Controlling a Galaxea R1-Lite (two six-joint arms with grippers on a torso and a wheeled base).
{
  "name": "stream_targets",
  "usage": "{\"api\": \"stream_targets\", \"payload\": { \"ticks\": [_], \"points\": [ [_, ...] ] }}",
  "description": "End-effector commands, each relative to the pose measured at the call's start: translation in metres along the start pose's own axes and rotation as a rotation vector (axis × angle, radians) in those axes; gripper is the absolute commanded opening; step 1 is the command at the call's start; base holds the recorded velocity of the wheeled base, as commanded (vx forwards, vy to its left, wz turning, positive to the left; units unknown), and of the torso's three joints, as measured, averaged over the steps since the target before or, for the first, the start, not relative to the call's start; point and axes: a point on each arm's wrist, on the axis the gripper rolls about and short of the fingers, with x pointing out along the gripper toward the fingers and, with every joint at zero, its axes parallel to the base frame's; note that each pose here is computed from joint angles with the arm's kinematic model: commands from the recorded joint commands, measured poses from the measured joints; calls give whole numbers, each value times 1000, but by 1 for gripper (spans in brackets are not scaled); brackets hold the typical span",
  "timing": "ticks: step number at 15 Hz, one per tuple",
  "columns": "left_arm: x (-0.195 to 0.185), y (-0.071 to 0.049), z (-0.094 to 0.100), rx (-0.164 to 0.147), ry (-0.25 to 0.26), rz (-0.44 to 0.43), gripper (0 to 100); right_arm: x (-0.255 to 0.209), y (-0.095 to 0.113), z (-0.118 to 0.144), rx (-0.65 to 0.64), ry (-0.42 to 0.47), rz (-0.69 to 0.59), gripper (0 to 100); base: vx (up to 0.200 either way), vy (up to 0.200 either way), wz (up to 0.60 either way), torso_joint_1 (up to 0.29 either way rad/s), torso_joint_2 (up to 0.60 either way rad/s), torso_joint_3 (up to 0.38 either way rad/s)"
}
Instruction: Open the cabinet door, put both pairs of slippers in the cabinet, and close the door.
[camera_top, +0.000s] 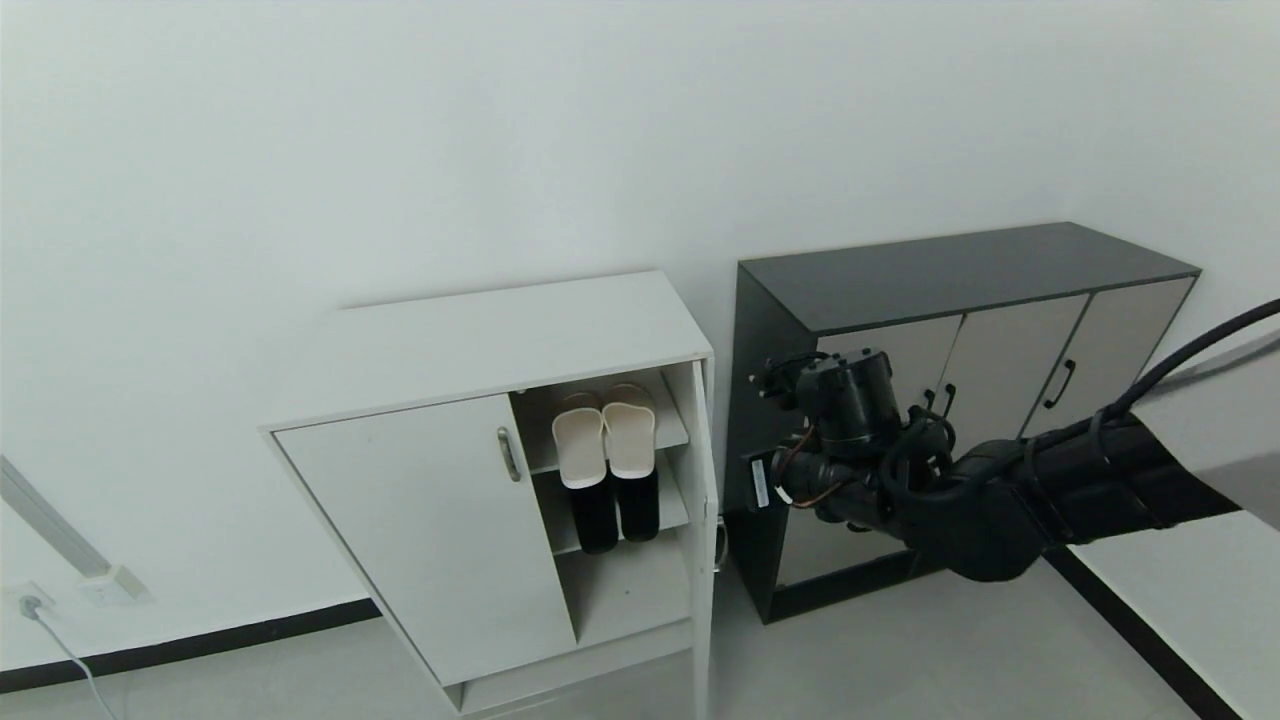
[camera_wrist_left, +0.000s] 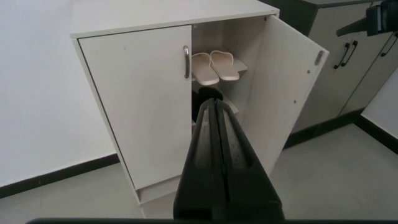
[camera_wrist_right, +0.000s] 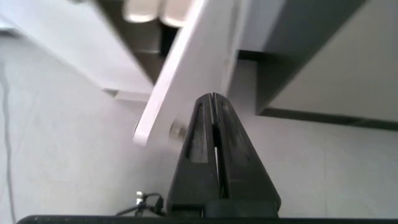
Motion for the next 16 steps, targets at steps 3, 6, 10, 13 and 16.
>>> {"api": "stream_targets", "payload": {
  "ticks": [3,6,10,13,16],
  "points": [
    [0,0,0,-1,0,0,0,-36,18,10,-26,-43,62,0,0,0,0,0,0,0],
    [0,0,0,-1,0,1,0,-40,18,6,-28,-35,66,0,0,0,0,0,0,0],
    [0,0,0,-2,0,0,0,-40,19,-1,-27,-14,67,0,0,0,0,0,0,0],
    [0,0,0,-2,0,1,0,-40,19,-2,-26,-10,68,0,0,0,600,-5,1,4],
    [0,0,0,-2,0,0,0,-40,19,-2,-27,-10,68,0,0,0,600,4,1,1]
  ]
}}
